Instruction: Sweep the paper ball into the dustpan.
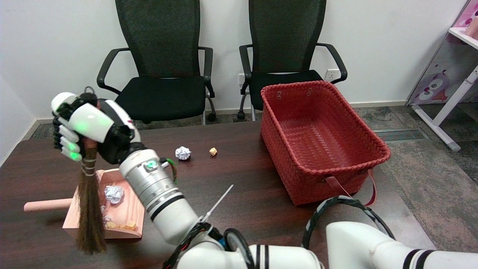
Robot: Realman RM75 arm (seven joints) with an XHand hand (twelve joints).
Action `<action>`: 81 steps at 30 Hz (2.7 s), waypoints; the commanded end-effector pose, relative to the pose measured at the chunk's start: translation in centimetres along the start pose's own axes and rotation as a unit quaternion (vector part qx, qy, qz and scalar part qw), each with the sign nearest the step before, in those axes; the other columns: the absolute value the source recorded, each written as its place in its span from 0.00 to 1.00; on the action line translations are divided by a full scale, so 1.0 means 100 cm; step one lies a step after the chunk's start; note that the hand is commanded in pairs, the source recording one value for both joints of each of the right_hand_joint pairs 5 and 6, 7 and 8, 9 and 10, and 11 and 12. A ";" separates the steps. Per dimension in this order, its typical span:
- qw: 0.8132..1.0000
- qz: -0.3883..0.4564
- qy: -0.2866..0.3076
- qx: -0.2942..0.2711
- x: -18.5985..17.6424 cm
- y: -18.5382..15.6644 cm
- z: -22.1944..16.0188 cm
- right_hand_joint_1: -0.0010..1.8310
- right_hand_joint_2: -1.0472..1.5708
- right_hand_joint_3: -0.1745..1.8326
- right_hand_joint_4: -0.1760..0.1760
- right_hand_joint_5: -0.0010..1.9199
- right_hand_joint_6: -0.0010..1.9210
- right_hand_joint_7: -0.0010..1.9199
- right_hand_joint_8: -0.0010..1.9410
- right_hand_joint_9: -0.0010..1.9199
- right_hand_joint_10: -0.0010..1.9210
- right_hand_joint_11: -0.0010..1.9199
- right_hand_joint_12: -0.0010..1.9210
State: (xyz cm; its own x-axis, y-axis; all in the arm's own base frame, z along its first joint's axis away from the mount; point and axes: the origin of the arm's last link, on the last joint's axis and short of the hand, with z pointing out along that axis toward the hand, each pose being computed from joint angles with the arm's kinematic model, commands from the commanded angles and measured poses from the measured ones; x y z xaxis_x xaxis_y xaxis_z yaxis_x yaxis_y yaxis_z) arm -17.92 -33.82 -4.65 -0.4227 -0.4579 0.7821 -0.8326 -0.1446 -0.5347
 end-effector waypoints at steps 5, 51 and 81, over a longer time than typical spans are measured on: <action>0.988 -0.147 -0.038 -0.016 0.059 -0.034 0.014 0.48 0.82 0.89 0.48 1.00 1.00 1.00 0.99 1.00 1.00 1.00 1.00; 0.881 -0.413 0.047 -0.225 0.272 -0.089 0.119 0.45 0.81 1.00 0.49 1.00 1.00 1.00 0.99 1.00 1.00 1.00 1.00; 0.936 -0.314 0.031 -0.154 0.211 -0.007 0.071 0.47 0.74 1.00 0.48 1.00 1.00 1.00 0.99 1.00 1.00 1.00 1.00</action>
State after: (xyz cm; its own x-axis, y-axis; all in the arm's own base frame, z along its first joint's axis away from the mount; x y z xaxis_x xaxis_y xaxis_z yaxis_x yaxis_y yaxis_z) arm -22.65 -52.61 14.24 0.2843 -0.2819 0.9163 -0.9568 -0.0234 0.2897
